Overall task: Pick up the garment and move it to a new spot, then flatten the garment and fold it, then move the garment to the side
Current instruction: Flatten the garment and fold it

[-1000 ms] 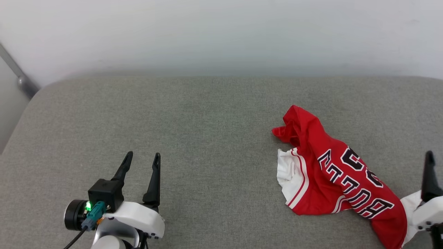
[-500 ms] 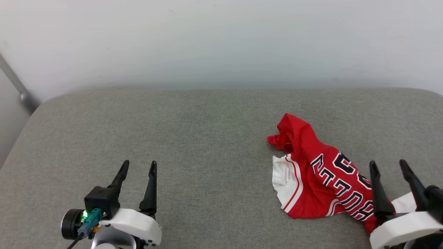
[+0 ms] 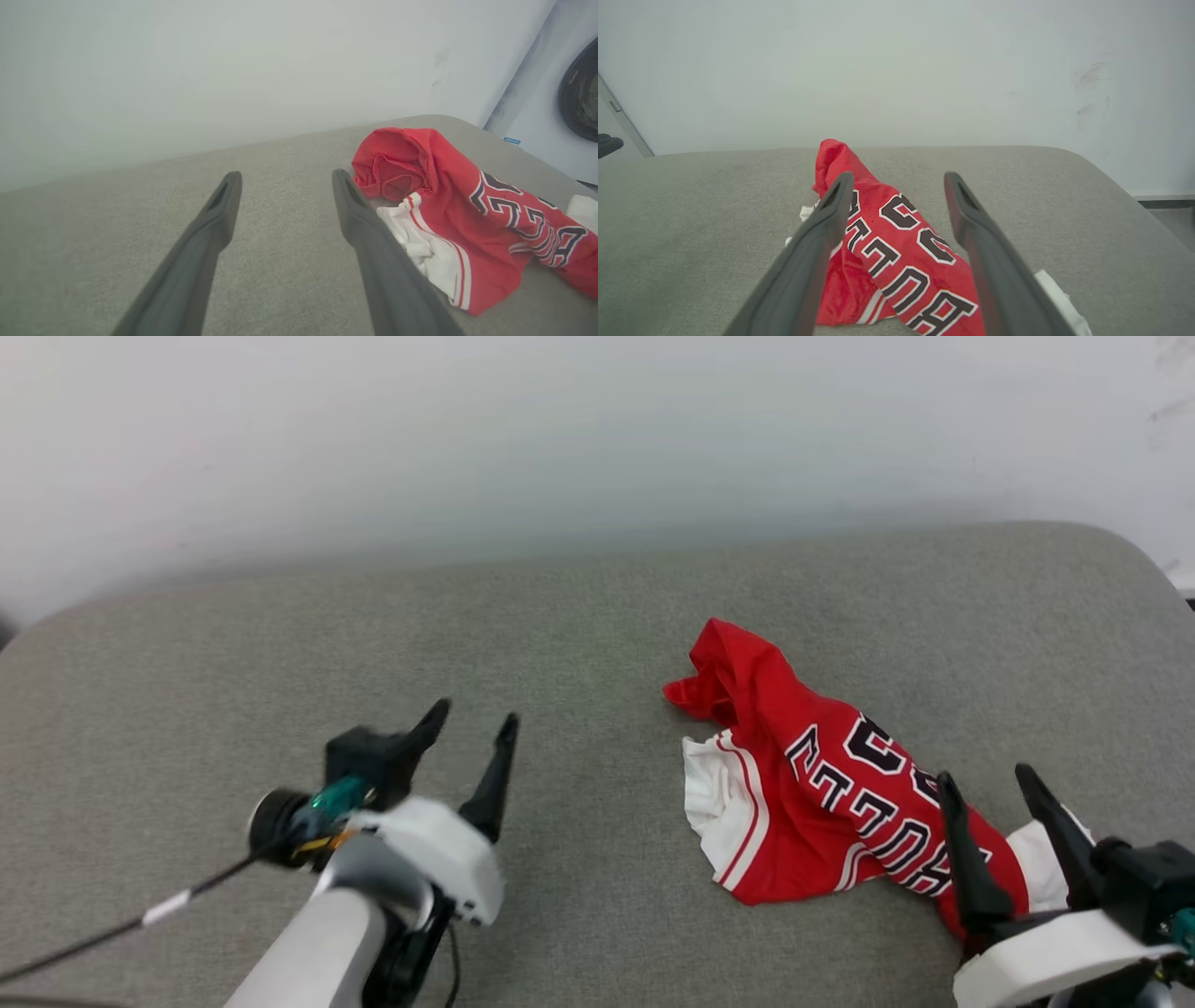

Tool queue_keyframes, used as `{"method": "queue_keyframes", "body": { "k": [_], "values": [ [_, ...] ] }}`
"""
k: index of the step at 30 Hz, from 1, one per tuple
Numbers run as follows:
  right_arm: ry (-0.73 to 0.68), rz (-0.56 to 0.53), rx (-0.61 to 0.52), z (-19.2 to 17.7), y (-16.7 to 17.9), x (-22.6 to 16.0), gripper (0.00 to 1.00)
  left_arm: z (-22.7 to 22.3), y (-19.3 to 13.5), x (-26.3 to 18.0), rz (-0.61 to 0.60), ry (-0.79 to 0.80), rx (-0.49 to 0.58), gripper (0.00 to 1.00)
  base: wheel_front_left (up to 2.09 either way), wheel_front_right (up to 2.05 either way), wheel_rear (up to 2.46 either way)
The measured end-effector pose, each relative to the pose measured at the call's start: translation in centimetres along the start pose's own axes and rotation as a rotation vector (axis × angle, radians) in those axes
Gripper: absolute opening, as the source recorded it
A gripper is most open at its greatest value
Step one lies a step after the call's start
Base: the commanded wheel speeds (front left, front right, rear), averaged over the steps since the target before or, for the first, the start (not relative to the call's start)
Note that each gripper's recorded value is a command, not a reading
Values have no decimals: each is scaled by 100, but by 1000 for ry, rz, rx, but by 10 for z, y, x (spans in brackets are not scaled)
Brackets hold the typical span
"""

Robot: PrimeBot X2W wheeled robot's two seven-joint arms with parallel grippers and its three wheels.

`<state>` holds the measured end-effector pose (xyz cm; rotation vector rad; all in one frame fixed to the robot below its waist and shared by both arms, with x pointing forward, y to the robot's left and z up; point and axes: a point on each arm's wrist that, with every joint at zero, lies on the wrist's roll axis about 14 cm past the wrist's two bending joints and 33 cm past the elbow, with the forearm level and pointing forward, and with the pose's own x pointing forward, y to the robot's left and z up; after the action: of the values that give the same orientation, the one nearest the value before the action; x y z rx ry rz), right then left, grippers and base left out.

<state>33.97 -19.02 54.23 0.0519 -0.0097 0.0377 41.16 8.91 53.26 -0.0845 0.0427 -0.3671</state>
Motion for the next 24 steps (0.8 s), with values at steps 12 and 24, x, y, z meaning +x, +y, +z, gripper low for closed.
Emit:
{"method": "queue_keyframes", "body": {
  "k": [12, 24],
  "values": [
    [15, -58, -3, -8, -20, 20, 100, -35, -96, 79, -355, 284, -45, 100, 0, 0, 0],
    [67, -119, 18, -35, -39, 26, 100, -132, -129, 83, -519, 744, 83, 100, 0, 0, 0]
  ]
}}
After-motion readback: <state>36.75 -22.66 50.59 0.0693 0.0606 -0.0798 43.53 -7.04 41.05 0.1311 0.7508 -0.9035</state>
